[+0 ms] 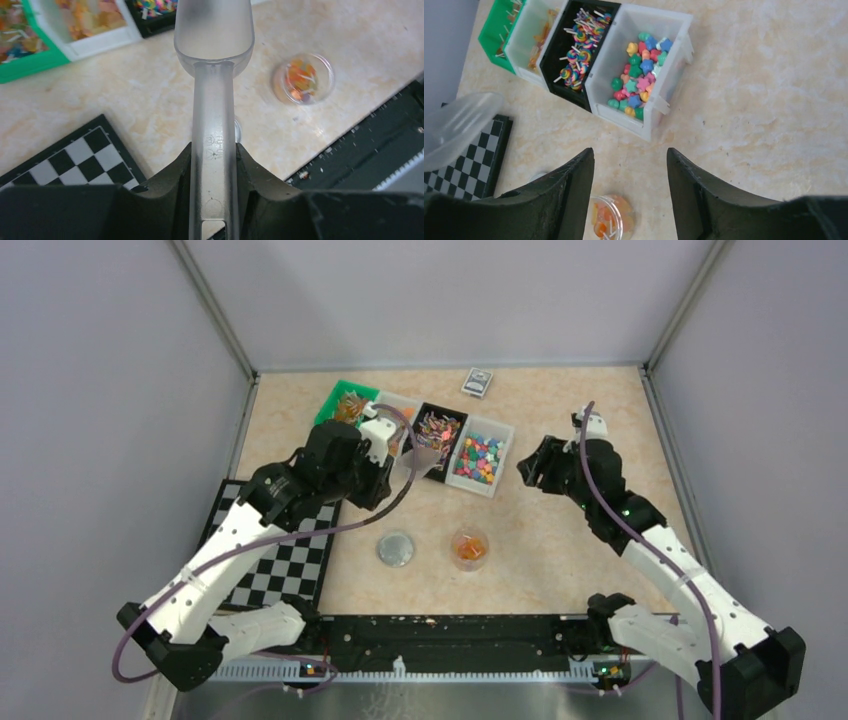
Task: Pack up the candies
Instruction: Scoop the fake candies from the storage box.
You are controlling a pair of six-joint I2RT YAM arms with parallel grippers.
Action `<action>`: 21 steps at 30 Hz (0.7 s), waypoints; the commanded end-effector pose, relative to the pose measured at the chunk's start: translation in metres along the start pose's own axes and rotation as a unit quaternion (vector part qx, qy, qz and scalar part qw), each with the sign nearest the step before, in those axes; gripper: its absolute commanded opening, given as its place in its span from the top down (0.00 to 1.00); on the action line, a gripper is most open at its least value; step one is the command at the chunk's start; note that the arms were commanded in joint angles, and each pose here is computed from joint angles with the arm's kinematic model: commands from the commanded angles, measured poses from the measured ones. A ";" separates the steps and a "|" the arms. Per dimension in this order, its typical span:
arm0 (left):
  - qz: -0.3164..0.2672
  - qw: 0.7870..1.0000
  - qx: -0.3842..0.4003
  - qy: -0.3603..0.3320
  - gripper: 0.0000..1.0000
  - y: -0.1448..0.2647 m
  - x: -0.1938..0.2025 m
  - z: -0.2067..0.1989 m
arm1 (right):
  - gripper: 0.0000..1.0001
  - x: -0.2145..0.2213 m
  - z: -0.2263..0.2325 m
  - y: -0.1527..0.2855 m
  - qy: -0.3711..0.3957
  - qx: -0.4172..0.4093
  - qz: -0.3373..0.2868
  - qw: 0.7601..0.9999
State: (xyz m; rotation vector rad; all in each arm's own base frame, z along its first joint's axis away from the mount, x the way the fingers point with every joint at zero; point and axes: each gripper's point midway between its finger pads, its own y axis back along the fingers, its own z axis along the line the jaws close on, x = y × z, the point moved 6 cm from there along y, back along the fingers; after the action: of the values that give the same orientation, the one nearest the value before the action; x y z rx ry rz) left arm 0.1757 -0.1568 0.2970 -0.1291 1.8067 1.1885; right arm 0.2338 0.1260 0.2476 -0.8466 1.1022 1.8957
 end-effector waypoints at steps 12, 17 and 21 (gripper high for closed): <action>-0.039 0.966 -0.230 0.115 1.00 -0.017 -0.062 0.165 | 0.42 0.015 -0.001 -0.097 -0.102 0.107 0.058 0.987; -0.030 0.961 -0.231 0.146 1.00 -0.031 -0.059 0.205 | 0.40 0.016 0.002 -0.127 -0.092 0.111 0.075 0.987; 0.009 0.961 -0.223 0.165 1.00 -0.049 -0.049 0.235 | 0.43 0.018 0.000 -0.148 -0.077 0.125 0.088 0.985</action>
State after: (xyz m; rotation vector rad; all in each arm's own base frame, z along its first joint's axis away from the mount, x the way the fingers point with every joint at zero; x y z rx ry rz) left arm 0.3534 -0.0307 0.2796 -0.6132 1.7762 1.6973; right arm 0.3303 0.1696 0.1651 -0.4151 1.3417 1.9031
